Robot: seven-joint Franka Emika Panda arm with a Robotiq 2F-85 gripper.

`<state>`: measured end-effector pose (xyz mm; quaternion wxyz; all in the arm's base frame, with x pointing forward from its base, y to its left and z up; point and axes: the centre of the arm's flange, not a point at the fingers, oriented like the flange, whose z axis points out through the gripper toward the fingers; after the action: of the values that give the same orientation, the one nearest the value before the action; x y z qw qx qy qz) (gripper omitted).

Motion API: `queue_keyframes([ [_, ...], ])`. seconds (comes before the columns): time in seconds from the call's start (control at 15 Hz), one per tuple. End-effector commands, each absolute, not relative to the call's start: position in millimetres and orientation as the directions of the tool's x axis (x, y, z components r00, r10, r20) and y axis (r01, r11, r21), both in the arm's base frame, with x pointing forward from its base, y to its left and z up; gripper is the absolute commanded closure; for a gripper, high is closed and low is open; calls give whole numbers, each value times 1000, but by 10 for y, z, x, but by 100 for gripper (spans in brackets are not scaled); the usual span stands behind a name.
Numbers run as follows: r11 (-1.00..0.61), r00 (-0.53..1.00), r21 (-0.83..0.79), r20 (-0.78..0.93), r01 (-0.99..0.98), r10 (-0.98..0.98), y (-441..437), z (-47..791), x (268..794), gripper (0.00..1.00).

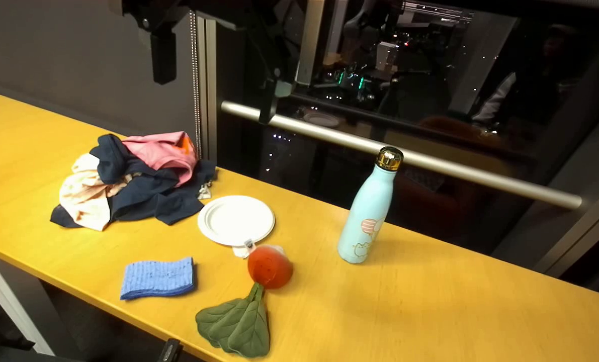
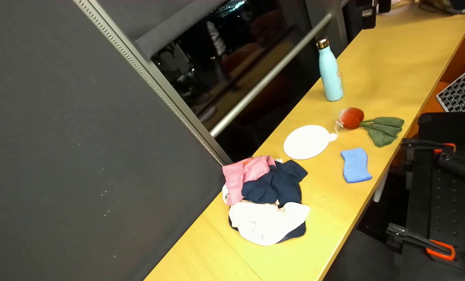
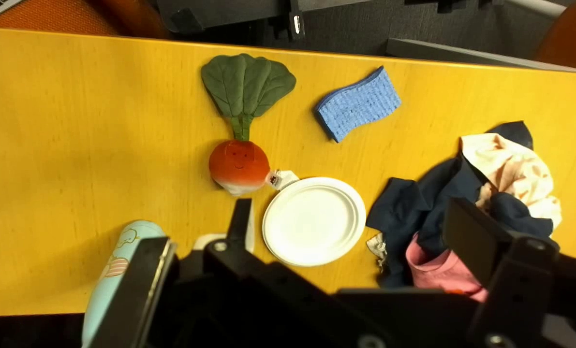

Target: Pull out the towel from the pile

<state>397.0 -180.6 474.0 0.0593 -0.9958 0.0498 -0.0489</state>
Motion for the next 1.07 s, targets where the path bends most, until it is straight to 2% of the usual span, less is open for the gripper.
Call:
queue_keyframes([
  [0.0,-989,989,-127,119,-72,-88,-1781,4772,4229,0],
  [0.4,-979,971,-183,235,84,39,-1182,4609,5398,0],
  [0.67,-956,969,-228,204,187,141,-526,4079,6113,0],
  [1.0,-950,972,-223,134,217,191,-242,3510,6457,0],
])
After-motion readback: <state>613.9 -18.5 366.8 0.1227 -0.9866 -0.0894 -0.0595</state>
